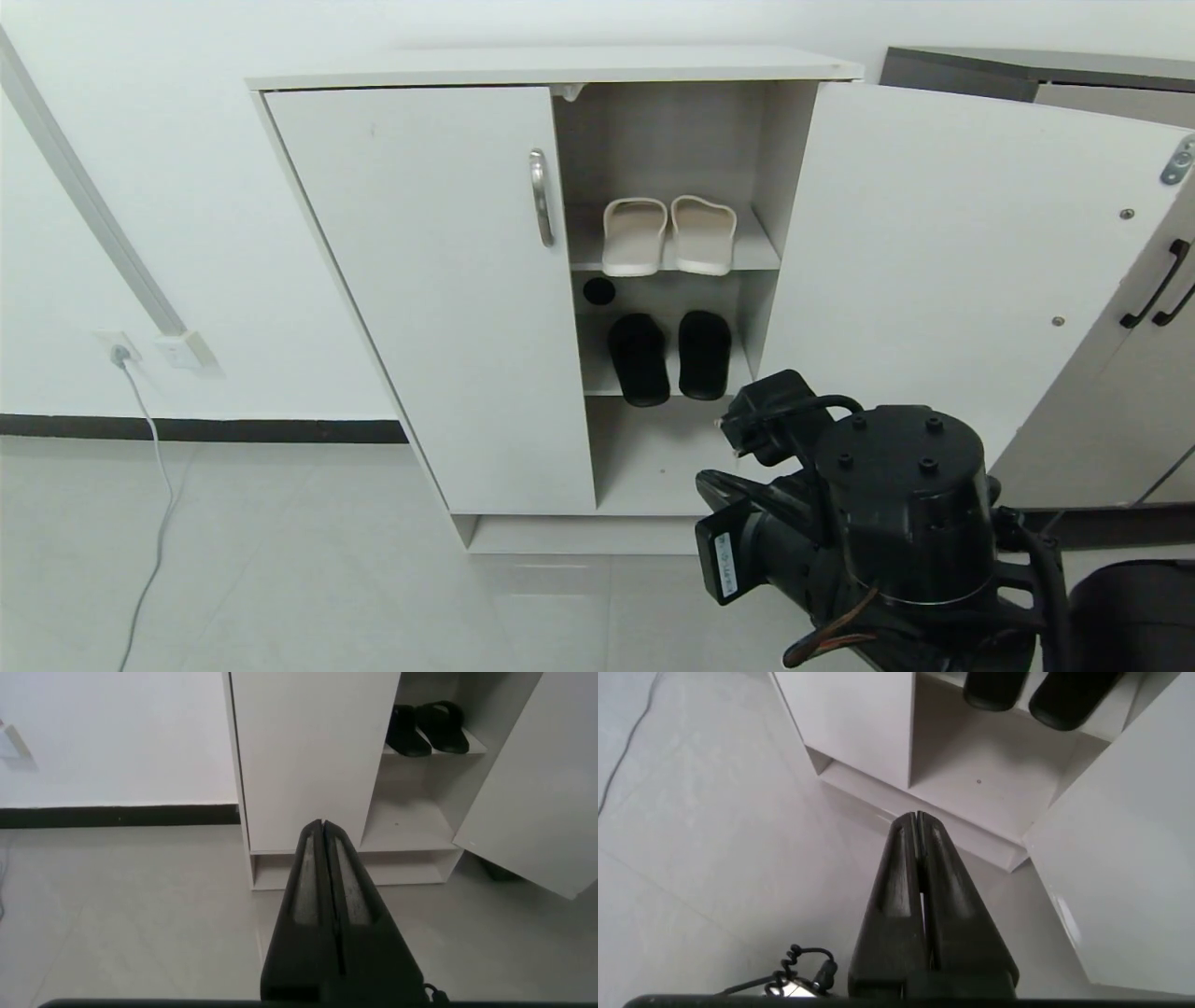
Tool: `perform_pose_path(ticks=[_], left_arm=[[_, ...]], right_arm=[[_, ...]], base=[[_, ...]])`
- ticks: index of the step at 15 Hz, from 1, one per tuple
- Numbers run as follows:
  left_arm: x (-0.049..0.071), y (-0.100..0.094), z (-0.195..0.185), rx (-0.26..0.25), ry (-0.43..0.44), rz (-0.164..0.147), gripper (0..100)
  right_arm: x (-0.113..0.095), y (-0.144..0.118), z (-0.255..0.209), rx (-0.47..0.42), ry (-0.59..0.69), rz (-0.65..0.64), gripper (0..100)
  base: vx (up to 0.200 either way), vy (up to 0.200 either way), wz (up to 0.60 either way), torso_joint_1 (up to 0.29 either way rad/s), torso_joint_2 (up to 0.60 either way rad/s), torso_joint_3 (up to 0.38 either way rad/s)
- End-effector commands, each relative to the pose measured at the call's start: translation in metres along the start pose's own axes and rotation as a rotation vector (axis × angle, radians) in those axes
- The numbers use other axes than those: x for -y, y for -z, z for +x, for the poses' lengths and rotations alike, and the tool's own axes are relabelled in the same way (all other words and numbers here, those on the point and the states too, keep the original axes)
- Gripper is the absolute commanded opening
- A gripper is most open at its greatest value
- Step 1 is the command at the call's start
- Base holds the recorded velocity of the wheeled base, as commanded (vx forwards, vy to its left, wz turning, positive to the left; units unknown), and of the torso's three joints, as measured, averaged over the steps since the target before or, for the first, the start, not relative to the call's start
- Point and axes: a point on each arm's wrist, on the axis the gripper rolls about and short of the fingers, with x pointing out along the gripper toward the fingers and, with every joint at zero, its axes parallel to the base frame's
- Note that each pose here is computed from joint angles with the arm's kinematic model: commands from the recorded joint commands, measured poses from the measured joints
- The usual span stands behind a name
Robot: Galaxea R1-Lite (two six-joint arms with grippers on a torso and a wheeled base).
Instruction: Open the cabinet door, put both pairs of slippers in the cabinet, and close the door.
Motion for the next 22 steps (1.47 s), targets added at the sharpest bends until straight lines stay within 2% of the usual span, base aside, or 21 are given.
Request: perform_pose_path(ticks=[1, 10, 14, 22], left_arm=[[0.0, -0.0001, 0.0001, -0.001, 0.0, -0.001, 0], [0.0, -0.0001, 0.0001, -0.001, 0.0, -0.001, 0], [0.0, -0.0001, 0.0001, -0.001, 0.0, -0.001, 0], [0.0, -0.0001, 0.0001, -0.001, 0.0, -0.002, 0]], right_arm=[[0.0007, 0.0042, 0.0055, -0.014, 0.011, -0.005, 0], [0.0011, 0.0059, 0.0082, -0.018, 0.016, -0.004, 0], [0.001, 0.0063, 0.0086, -0.019, 0.018, -0.006, 0], [0.0017, 0.0068, 0.0107, -0.021, 0.024, -0.006, 0]], base=[[0.0, 0.0, 0.0, 0.0, 0.0, 0.0], [0.0, 0.0, 0.0, 0.0, 0.0, 0.0], [0.0, 0.0, 0.0, 0.012, -0.22, -0.313], [0.0, 0.0, 0.0, 0.089, -0.49, -0.354]])
